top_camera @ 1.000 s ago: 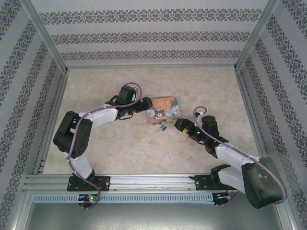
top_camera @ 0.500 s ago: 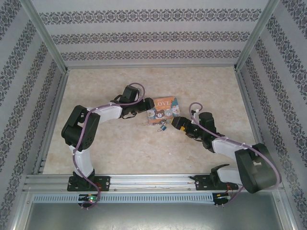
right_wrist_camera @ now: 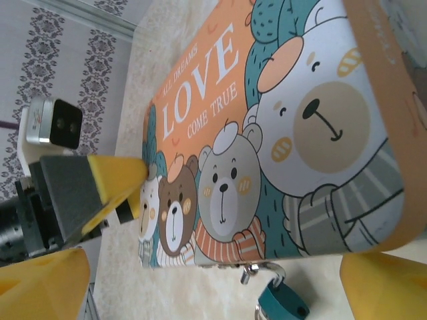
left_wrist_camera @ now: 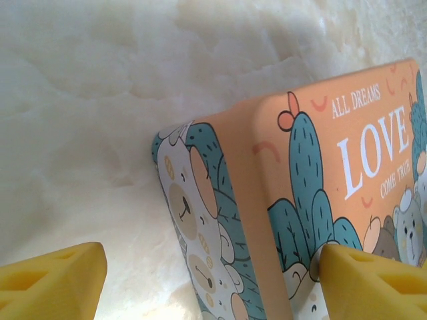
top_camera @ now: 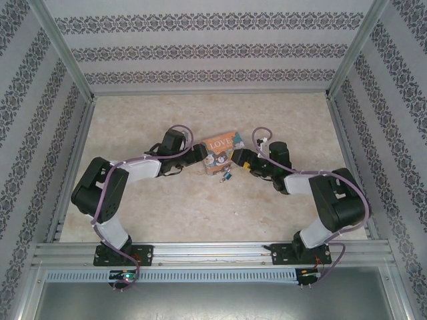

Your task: Unlock the padlock with the key

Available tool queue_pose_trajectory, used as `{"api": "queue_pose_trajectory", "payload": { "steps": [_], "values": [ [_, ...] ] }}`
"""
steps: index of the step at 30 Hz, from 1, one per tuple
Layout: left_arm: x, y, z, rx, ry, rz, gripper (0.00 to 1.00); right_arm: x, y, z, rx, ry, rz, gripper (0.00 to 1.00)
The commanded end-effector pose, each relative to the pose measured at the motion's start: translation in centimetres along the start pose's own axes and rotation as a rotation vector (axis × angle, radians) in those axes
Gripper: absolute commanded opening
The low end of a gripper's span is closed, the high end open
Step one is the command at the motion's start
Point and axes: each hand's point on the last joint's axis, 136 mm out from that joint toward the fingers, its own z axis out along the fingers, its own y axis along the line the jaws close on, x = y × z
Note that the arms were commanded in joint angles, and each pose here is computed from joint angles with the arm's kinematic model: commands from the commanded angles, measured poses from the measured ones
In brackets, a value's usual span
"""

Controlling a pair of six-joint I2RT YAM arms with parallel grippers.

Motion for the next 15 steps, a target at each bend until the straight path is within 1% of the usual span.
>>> {"api": "queue_pose_trajectory", "payload": {
  "steps": [1,5,10,12,15],
  "values": [
    [1.4,3.0,-0.7,-0.099,0.026,-0.032,0.82,-1.7,1.6,0.5,-0.068,-0.021,-0.087,0.96],
    [0.4,2.0,-2.2,-0.088,-0.011,-0.007,0.82,-1.6,1.3,0.7,-0.070,-0.009,-0.105,0.93],
    [-1.4,-0.3,-4.6,-0.059,-0.064,0.058,0.82,-0.2,0.3,-0.1,-0.045,0.012,-0.126,0.85],
    [-2.0,-1.3,-5.4,-0.039,-0.075,0.082,0.80,0.4,-0.1,-0.6,-0.038,0.019,-0.134,0.84],
    [-2.7,-3.2,-6.2,0.012,-0.080,0.114,0.73,1.4,-0.3,-1.0,-0.044,0.044,-0.149,0.83]
  ]
}}
